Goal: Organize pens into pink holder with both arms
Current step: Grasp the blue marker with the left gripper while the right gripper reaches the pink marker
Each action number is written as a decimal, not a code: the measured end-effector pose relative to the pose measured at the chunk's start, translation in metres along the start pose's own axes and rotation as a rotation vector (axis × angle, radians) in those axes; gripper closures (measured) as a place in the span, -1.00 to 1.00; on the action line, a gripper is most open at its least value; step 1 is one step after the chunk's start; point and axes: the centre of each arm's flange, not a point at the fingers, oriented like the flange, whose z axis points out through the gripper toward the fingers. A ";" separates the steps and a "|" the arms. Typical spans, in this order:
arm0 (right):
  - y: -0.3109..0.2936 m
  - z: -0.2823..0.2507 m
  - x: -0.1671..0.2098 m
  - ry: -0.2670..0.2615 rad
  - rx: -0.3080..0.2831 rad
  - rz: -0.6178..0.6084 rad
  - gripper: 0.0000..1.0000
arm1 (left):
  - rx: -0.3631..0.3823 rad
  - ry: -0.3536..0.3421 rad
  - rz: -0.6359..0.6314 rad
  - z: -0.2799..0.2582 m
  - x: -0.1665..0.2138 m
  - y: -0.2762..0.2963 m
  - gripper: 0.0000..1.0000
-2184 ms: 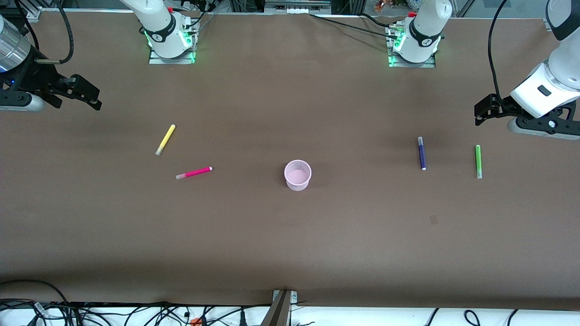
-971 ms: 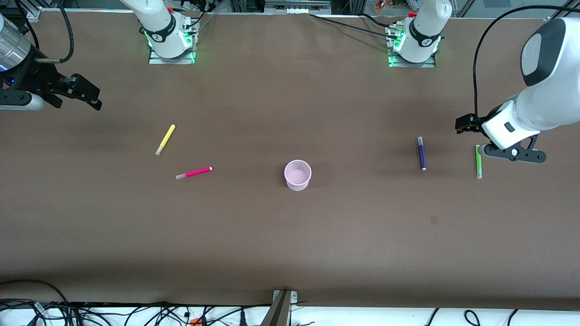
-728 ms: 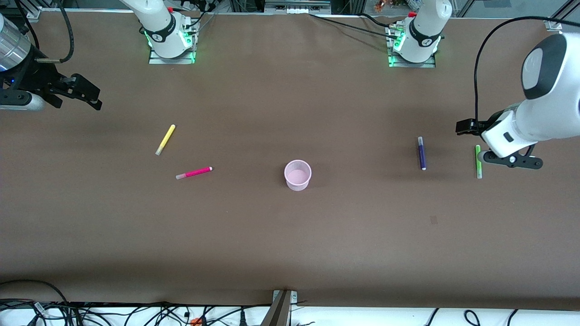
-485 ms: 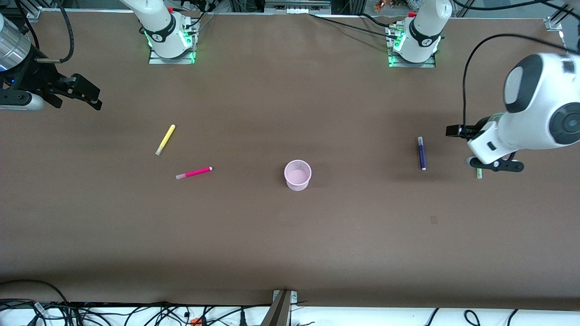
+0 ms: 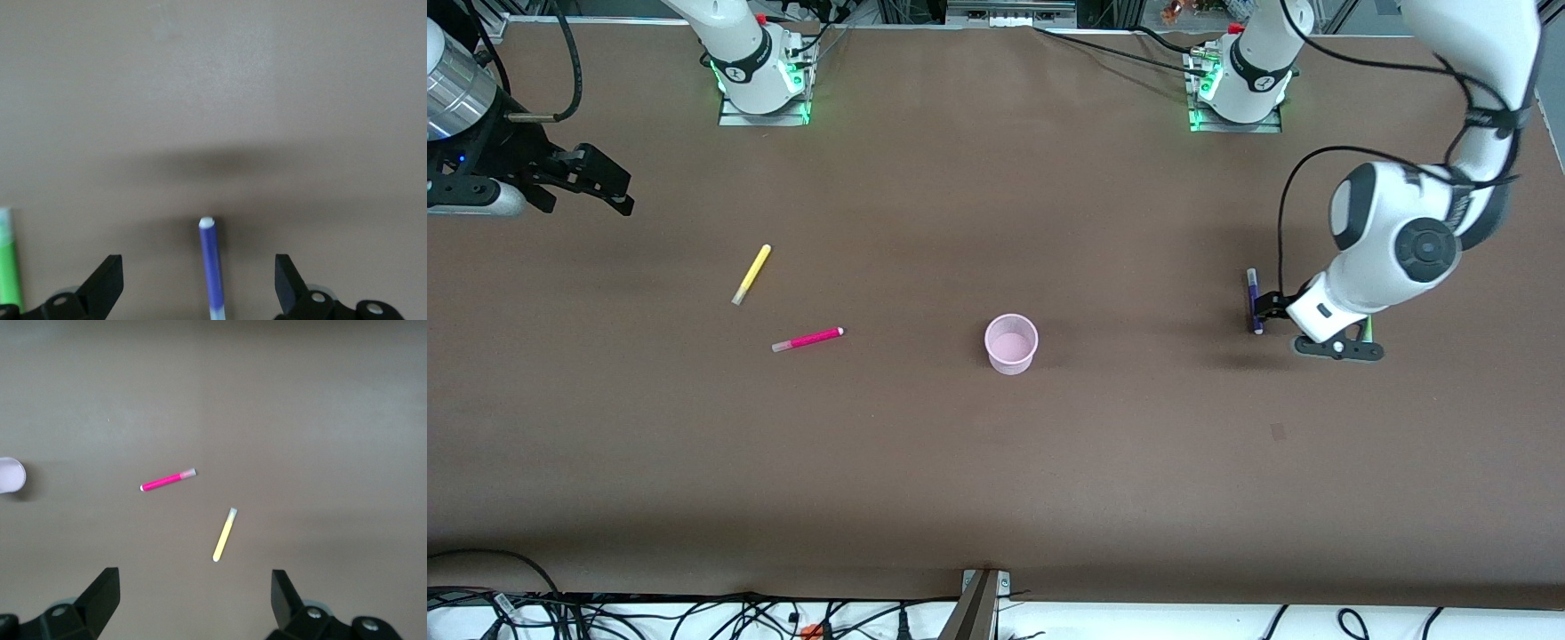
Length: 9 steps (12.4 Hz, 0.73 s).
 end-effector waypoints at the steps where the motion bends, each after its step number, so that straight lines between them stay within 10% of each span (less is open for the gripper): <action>1: 0.000 0.000 0.001 0.009 0.001 0.000 -1.00 | -0.003 0.020 0.000 0.016 -0.003 0.001 -1.00; 5: -0.002 0.012 0.005 -0.021 -0.001 0.010 -1.00 | -0.016 0.055 -0.041 0.069 -0.016 0.001 -1.00; 9: -0.035 0.103 0.030 -0.160 -0.088 -0.064 -1.00 | -0.019 0.027 -0.072 0.085 -0.022 0.001 -0.81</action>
